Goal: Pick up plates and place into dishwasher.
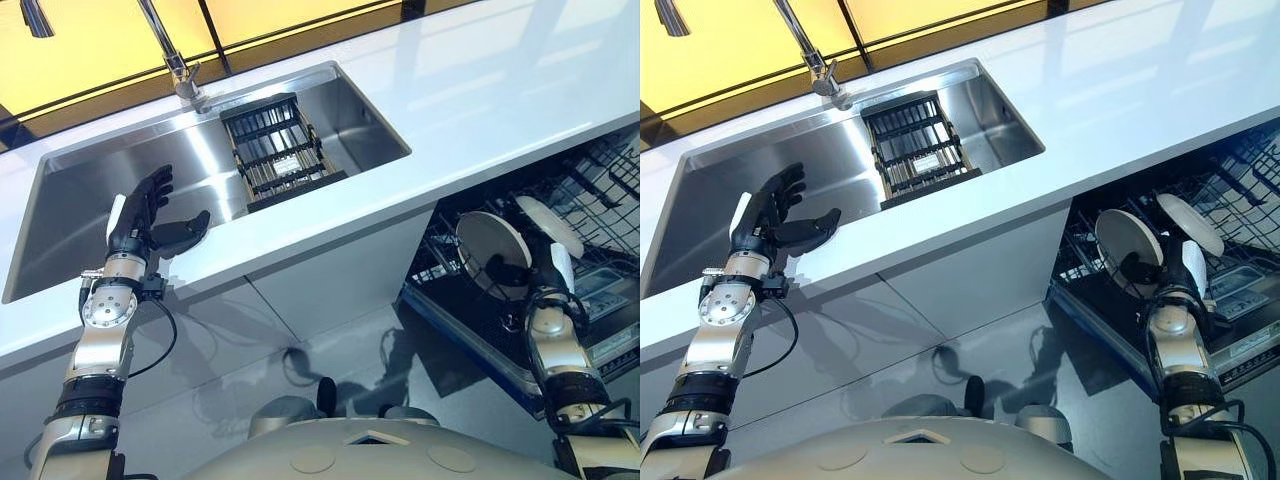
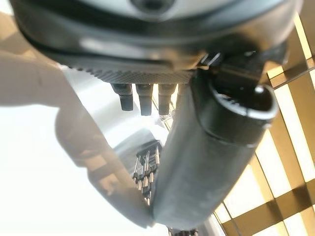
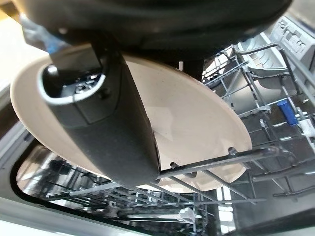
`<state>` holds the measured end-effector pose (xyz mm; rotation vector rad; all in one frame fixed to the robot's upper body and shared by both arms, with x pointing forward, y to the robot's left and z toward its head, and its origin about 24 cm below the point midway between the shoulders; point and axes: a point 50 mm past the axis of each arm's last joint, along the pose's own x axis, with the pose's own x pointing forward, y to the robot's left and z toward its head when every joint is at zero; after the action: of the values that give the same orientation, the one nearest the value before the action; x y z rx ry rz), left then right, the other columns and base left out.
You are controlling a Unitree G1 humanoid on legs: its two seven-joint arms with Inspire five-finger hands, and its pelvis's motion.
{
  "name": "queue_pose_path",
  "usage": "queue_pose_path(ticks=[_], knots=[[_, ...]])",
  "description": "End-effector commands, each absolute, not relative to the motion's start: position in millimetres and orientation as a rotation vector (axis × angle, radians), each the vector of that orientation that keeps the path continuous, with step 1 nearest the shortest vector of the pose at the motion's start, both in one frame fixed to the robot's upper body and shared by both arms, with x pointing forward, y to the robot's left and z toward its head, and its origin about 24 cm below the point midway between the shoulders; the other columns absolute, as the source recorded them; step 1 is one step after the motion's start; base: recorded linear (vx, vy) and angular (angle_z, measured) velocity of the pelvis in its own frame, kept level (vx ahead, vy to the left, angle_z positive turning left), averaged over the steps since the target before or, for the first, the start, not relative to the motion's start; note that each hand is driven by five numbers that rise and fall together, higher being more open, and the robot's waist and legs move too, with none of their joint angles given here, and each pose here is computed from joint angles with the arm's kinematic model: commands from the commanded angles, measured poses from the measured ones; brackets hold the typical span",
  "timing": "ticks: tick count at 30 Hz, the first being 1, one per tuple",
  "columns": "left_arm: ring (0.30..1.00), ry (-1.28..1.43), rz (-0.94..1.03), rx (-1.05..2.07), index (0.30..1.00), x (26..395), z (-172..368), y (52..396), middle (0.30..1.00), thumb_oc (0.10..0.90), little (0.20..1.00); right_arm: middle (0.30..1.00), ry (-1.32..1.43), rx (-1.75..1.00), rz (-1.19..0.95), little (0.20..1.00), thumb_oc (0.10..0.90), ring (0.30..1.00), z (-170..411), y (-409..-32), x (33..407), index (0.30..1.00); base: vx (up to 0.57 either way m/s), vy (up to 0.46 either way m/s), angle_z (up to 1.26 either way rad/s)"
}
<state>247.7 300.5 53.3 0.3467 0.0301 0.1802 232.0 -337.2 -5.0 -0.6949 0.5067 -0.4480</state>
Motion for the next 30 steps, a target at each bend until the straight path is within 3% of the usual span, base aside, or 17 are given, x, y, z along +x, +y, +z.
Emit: queue_pose_path(ticks=[1,7,17,30], knots=[[0.9,-0.138,0.205,0.337,0.9,254.7,86.0,303.2,0.9,0.8,0.9,0.9,0.556,-0.801,-0.403,0.9,0.8,0.9,-1.3,-339.3,241.7,0.9,0.02,0.034,0.03],[0.9,-0.122,0.19,0.337,0.9,253.2,81.3,299.4,0.9,0.8,0.9,0.9,0.485,-0.789,-0.447,0.9,0.8,0.9,5.0,-336.8,244.2,0.9,0.0,0.0,0.0],[0.9,-0.135,0.201,0.335,0.9,259.5,82.2,297.3,0.9,0.8,0.9,0.9,-0.044,-0.663,-0.574,0.9,0.8,0.9,70.4,-315.5,265.8,0.9,-0.04,-0.026,0.0],[0.9,-0.16,0.238,0.335,0.9,247.9,83.7,306.7,0.9,0.8,0.9,0.9,-0.213,-0.435,-0.596,0.9,0.8,0.9,89.8,-316.7,247.4,0.9,-0.05,-0.033,-0.07]])
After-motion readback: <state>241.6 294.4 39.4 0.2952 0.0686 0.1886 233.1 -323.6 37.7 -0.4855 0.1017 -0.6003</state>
